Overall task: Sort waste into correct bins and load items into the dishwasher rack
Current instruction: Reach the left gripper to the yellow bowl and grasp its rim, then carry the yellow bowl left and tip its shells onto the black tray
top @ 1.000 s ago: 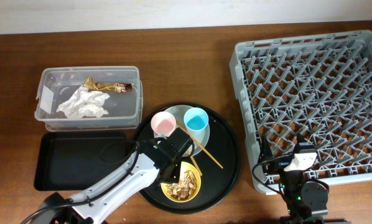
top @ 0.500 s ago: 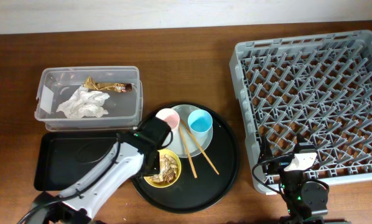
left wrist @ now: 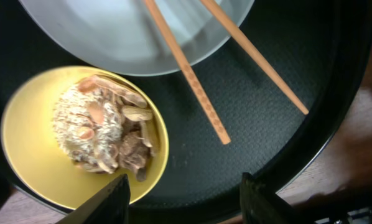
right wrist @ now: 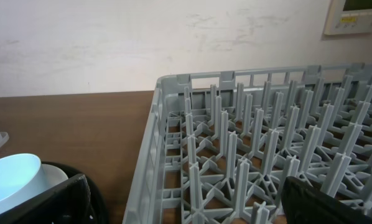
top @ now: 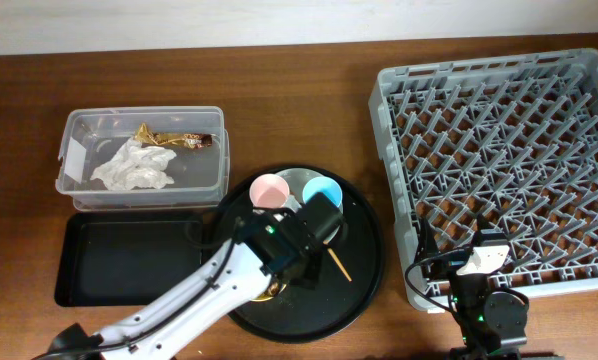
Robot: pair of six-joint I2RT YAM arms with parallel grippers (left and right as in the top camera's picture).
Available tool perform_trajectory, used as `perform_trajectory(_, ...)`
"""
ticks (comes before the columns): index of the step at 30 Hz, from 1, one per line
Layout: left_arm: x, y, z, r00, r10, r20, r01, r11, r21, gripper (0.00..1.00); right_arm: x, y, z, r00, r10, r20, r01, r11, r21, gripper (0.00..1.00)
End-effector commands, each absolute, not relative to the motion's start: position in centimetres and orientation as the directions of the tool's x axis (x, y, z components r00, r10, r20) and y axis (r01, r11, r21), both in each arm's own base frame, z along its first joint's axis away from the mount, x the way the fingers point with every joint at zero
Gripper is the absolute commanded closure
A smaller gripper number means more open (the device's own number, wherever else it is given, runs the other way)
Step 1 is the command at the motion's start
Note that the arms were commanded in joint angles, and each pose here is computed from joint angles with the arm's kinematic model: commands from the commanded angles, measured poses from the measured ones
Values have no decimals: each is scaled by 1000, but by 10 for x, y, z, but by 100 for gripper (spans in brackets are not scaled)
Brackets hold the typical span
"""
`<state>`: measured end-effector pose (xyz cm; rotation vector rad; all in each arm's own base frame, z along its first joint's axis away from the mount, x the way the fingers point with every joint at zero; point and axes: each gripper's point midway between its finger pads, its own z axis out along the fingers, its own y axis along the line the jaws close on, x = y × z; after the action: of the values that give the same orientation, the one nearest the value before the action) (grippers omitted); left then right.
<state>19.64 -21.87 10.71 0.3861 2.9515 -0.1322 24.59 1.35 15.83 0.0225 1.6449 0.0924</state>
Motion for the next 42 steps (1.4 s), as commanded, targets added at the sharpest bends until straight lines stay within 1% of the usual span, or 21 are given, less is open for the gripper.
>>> perform_trajectory(1, 193, -218, 97, -958, 206, -201, 219, 975, -42, 47, 246, 13, 156, -81, 77, -994, -33, 996, 80, 1)
perform_trajectory(3, 192, -215, 84, -961, 189, -202, 200, 979, -37, 52, 246, 13, 156, -81, 78, -994, -33, 996, 80, 1)
perform_trajectory(6, 196, -213, 68, -957, 185, -223, 195, 981, -21, 52, 246, 13, 156, -81, 78, -994, -33, 996, 80, 1)
perform_trajectory(8, 198, -214, 56, -958, 187, -219, 194, 981, -12, 56, 246, 13, 156, -81, 78, -994, -33, 996, 80, 1)
perform_trajectory(10, 204, -208, 46, -955, 191, -226, 186, 982, 45, 58, 246, 13, 156, -81, 78, -994, -33, 996, 80, 1)
perform_trajectory(11, 205, -207, 42, -955, 193, -225, 185, 981, 56, 61, 246, 13, 156, -81, 78, -994, -33, 996, 80, 1)
perform_trajectory(14, 207, -206, 41, -953, 194, -232, 183, 981, 70, 62, 246, 13, 156, -81, 78, -994, -33, 996, 80, 1)
perform_trajectory(15, 208, -206, 41, -952, 193, -237, 181, 981, 72, 70, 246, 13, 156, -81, 78, -994, -33, 996, 80, 1)
perform_trajectory(16, 208, -206, 40, -952, 194, -237, 182, 981, 73, 71, 246, 13, 156, -81, 78, -994, -33, 996, 80, 1)
perform_trajectory(20, 208, -205, 39, -952, 194, -238, 181, 981, 76, 73, 246, 13, 156, -81, 78, -994, -33, 996, 80, 1)
perform_trajectory(24, 208, -205, 32, -955, 197, -221, 183, 980, 84, 80, 246, 13, 156, -81, 78, -994, -33, 996, 80, 1)
perform_trajectory(25, 207, -206, 32, -955, 197, -219, 183, 980, 83, 83, 246, 13, 156, -81, 78, -994, -33, 996, 80, 1)
perform_trajectory(26, 207, -206, 31, -956, 198, -219, 184, 979, 83, 92, 246, 13, 156, -81, 78, -994, -33, 996, 80, 1)
perform_trajectory(29, 207, -206, 31, -956, 198, -218, 184, 979, 83, 100, 246, 13, 156, -81, 78, -994, -33, 996, 80, 1)
perform_trajectory(30, 208, -206, 32, -955, 197, -220, 184, 980, 82, 100, 246, 13, 156, -81, 78, -994, -33, 996, 80, 1)
perform_trajectory(32, 207, -205, 42, -955, 198, -222, 184, 979, 84, 100, 246, 13, 156, -81, 78, -994, -33, 996, 80, 1)
perform_trajectory(35, 210, -196, 73, -948, 200, -250, 175, 978, 117, 100, 246, 13, 156, -81, 78, -994, -33, 996, 80, 1)
perform_trajectory(38, 216, -193, 125, -937, 179, -301, 164, 984, 76, 100, 246, 13, 156, -81, 78, -994, -33, 996, 80, 1)
perform_trajectory(40, 220, -180, 156, -936, 145, -320, 137, 989, 47, 100, 246, 13, 156, -81, 78, -994, -33, 996, 80, 1)
perform_trajectory(41, 224, -171, 174, -936, 119, -330, 122, 992, 12, 100, 246, 13, 156, -81, 78, -994, -33, 996, 80, 1)
perform_trajectory(42, 230, -156, 186, -935, 63, -350, 71, 997, -9, 100, 246, 13, 156, -81, 78, -994, -33, 996, 80, 1)
